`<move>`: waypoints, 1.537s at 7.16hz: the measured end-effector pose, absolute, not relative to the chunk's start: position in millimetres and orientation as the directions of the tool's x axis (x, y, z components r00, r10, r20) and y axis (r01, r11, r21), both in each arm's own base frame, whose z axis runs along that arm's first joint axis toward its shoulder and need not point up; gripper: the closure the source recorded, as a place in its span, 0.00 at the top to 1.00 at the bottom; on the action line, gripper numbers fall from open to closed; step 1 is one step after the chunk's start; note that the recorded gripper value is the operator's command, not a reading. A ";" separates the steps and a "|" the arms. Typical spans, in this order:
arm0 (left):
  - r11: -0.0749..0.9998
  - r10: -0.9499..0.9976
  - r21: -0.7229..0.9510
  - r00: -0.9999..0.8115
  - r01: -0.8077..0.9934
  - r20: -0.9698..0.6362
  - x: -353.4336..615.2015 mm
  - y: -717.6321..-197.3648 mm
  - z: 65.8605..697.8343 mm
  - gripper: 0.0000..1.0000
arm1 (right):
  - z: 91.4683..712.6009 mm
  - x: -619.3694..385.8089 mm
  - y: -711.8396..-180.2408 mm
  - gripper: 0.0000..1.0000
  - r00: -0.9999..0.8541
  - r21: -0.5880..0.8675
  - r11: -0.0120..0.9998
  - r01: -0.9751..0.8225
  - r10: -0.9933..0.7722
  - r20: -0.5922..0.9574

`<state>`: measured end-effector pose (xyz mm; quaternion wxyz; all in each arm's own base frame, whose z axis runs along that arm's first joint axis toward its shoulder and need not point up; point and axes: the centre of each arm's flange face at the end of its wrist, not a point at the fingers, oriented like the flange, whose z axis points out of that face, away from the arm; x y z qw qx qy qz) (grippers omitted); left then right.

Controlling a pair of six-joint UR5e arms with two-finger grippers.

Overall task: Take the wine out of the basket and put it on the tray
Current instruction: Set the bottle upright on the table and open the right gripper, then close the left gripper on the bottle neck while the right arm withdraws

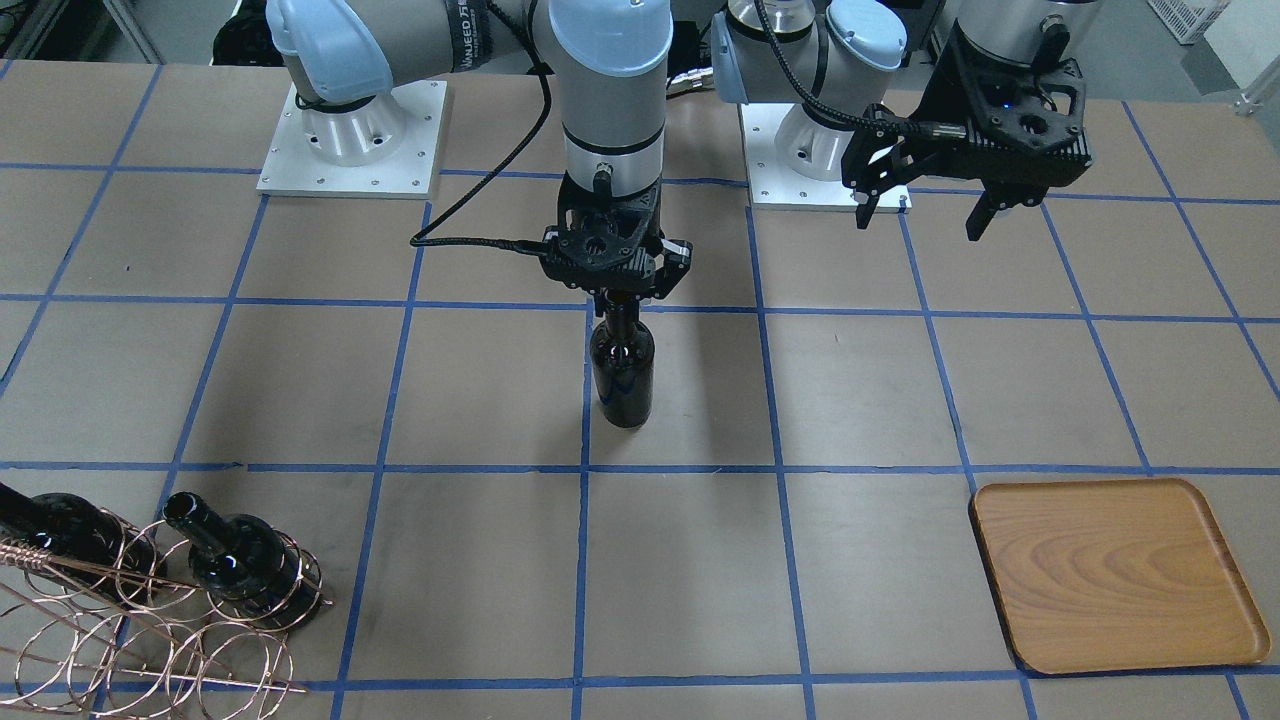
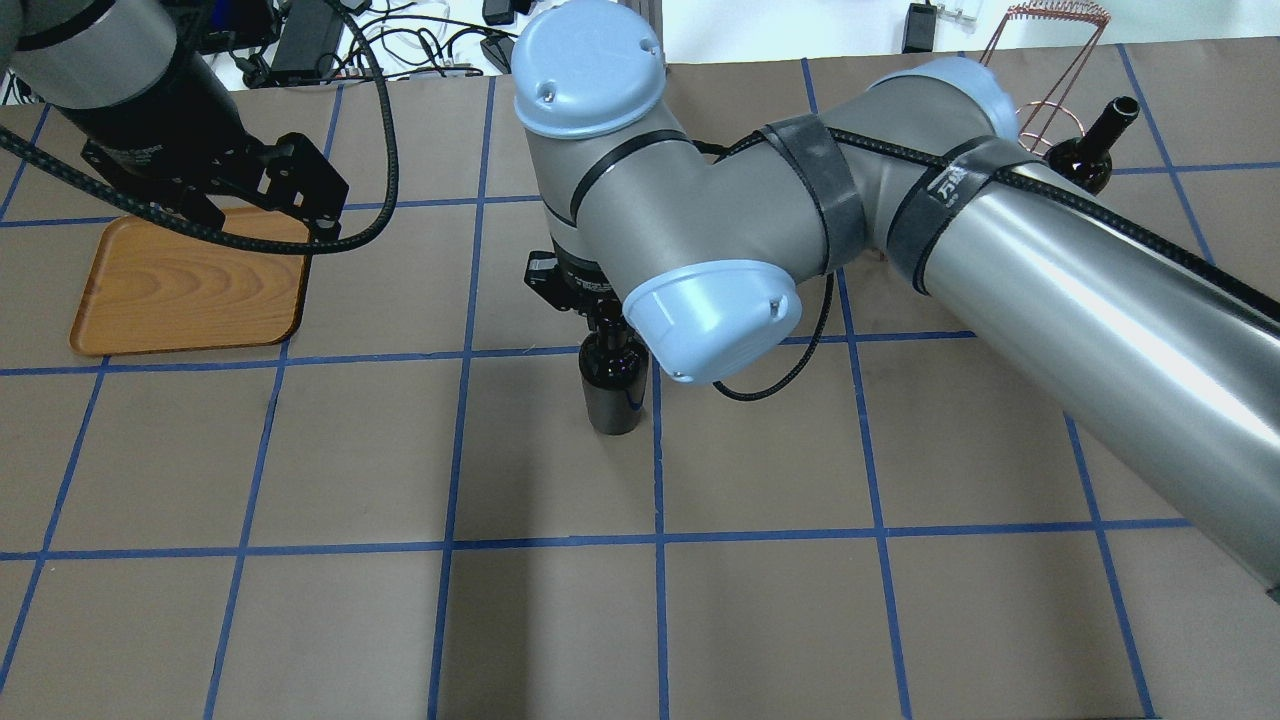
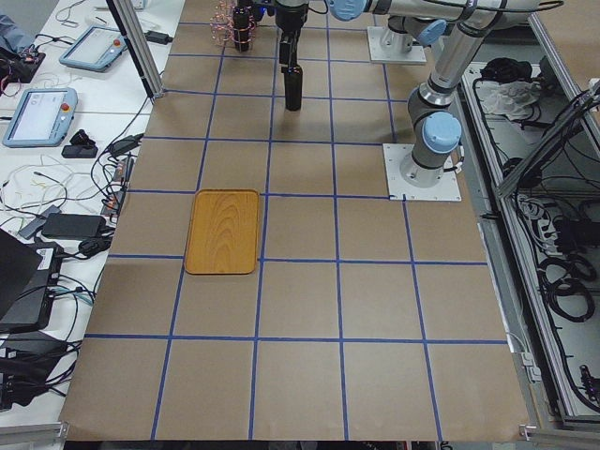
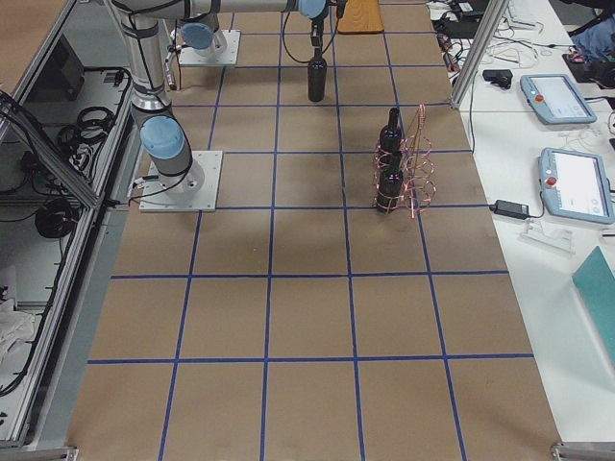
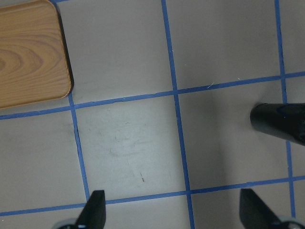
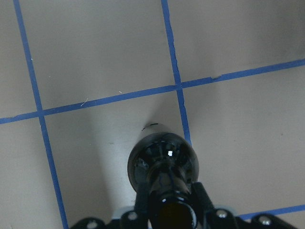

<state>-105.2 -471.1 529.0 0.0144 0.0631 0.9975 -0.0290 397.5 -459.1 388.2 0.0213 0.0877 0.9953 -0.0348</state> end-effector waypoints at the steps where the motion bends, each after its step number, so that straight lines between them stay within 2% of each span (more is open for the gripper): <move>1: 0.991 0.124 -0.055 -0.992 0.126 -0.032 -105.2 -470.9 528.8 1.00 | 393.7 398.2 -459.3 1.00 -0.983 -0.075 0.981 0.178 0.174 -0.055; 4: 0.991 0.119 -0.053 -0.992 0.120 -0.033 -105.7 -470.2 528.8 1.00 | 439.9 387.2 -455.4 1.00 -0.979 -0.093 0.976 0.195 0.187 -0.086; 6: 0.995 0.088 -0.036 -0.996 0.089 -0.027 -108.6 -469.5 521.8 1.00 | 467.3 354.7 -477.3 1.00 -0.975 -0.109 0.971 0.213 0.204 -0.089; 11: 0.995 -0.098 -0.034 -0.995 -0.098 0.016 -200.9 -465.1 492.8 1.00 | 495.2 168.0 -546.3 1.00 -0.991 -0.134 0.983 0.127 0.131 0.016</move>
